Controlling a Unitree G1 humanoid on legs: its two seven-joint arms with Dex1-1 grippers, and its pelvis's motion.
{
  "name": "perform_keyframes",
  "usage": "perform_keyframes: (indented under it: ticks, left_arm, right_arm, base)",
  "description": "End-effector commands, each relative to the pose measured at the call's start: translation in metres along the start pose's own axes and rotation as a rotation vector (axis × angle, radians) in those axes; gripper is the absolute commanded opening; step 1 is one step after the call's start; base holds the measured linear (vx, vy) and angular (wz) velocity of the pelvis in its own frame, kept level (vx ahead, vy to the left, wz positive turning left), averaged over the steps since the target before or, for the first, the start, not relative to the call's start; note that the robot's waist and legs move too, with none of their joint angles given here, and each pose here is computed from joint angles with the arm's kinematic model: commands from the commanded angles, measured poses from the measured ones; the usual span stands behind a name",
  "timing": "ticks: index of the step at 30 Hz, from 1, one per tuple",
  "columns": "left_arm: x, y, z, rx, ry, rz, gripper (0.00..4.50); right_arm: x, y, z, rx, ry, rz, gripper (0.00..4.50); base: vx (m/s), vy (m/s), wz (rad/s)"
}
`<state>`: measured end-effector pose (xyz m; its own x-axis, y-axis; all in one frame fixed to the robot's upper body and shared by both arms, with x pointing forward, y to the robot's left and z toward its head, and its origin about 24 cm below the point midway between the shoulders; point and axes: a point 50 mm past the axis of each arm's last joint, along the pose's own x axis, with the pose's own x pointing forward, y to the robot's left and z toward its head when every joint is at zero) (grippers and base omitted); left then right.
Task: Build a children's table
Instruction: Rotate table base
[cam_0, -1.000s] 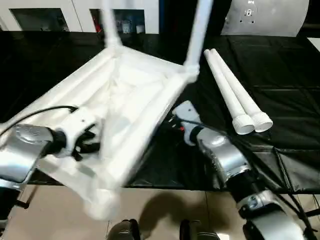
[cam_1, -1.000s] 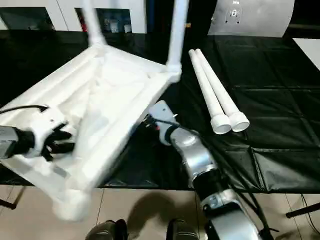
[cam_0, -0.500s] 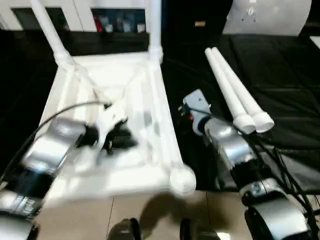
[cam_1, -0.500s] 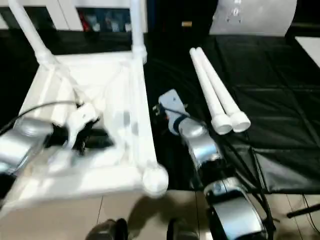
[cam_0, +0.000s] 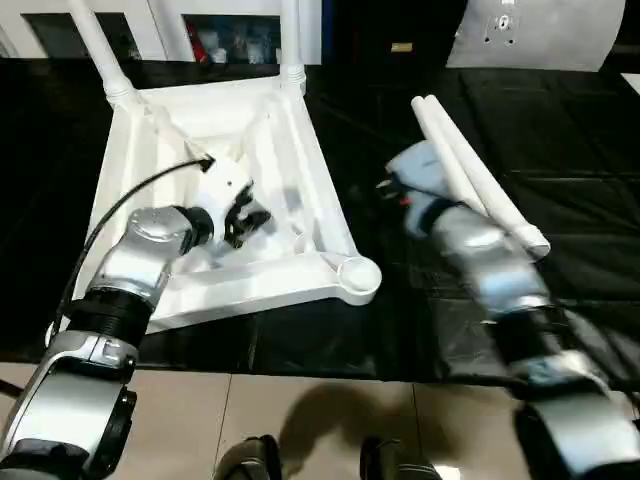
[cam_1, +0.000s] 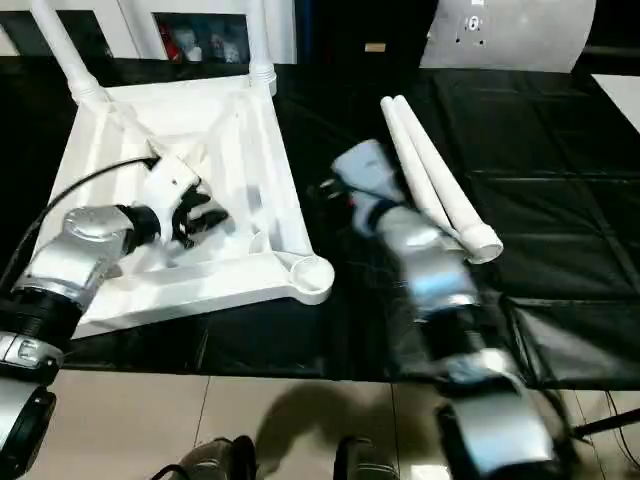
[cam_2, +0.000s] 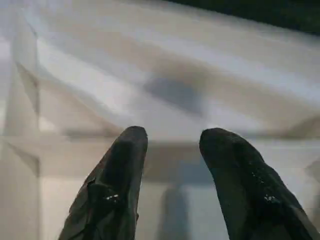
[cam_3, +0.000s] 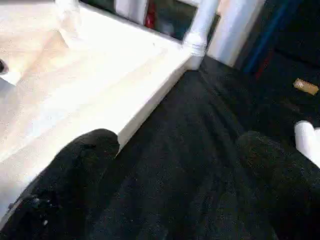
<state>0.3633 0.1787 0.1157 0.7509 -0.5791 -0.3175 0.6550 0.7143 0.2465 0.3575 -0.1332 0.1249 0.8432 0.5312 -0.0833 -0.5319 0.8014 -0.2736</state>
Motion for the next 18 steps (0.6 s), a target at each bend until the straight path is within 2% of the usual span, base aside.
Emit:
perform_keyframes:
  ticks: [1,6,9,12,15,18]
  left_arm:
    - [-0.004,-0.008,0.006,0.028,-0.054,-0.096,2.19]
    - [-0.018,-0.033,0.007,0.085,-0.087,-0.312,2.19]
    - [-0.023,-0.044,0.005,0.109,-0.070,-0.401,2.19]
    - [-0.026,-0.054,-0.003,0.178,0.002,-0.469,2.19]
    - [-0.027,-0.056,-0.012,0.243,0.082,-0.483,2.19]
    - [-0.022,-0.050,-0.016,0.295,0.123,-0.401,2.19]
  right_arm:
    - [-0.009,-0.003,0.002,0.016,-0.001,0.012,4.50]
    - [-0.025,-0.008,0.003,0.048,-0.014,-0.003,4.50]
    - [-0.030,-0.008,-0.002,0.046,0.030,-0.014,4.50]
    - [-0.034,-0.010,-0.007,0.058,0.051,-0.057,4.50]
    - [-0.035,-0.010,-0.006,0.048,0.061,-0.057,4.50]
    - [-0.035,-0.009,-0.006,0.034,0.068,-0.056,4.50]
  base:
    - [0.000,0.000,0.00]
    - [0.000,0.000,0.00]
    - [0.000,0.000,0.00]
    - [0.000,0.000,0.00]
    - [0.000,0.000,0.00]
    - [0.000,0.000,0.00]
